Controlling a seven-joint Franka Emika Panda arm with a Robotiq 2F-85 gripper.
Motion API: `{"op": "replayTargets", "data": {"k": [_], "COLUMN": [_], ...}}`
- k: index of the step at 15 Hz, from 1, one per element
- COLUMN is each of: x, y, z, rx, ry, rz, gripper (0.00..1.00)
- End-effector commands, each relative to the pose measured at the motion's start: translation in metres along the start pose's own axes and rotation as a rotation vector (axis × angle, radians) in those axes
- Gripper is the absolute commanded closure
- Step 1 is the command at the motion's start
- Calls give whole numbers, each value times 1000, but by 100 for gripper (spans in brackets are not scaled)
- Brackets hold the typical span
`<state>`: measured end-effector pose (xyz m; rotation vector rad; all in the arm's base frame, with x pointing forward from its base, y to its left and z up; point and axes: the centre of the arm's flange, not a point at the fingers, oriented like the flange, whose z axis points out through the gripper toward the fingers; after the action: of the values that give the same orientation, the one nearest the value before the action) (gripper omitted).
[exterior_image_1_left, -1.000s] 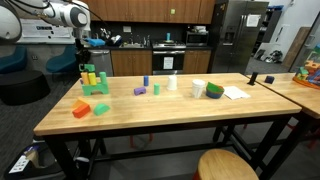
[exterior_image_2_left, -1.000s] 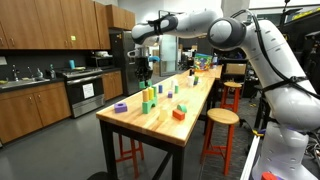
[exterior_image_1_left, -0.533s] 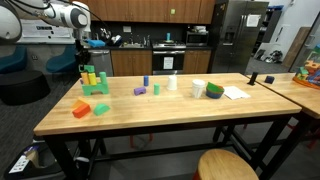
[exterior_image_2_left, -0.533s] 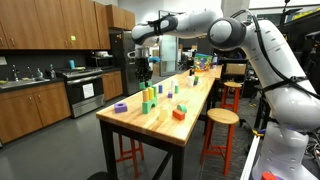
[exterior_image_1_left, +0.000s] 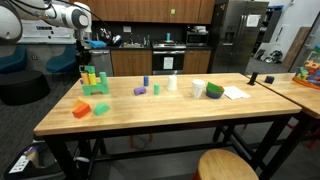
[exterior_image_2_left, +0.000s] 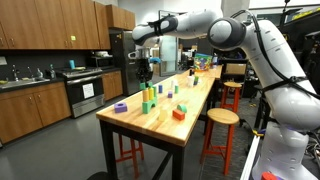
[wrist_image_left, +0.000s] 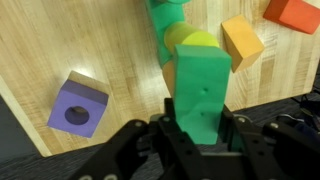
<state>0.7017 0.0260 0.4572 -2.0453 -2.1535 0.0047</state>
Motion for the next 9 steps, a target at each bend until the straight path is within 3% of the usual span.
{"op": "replayTargets", "data": {"k": [1,9], "x": [-3,-2], "y": [-6,-5], "z": [-5,-4], "rx": [-3,1], "ry": [15,13], "rz": [20,18], "gripper": [84,84]}}
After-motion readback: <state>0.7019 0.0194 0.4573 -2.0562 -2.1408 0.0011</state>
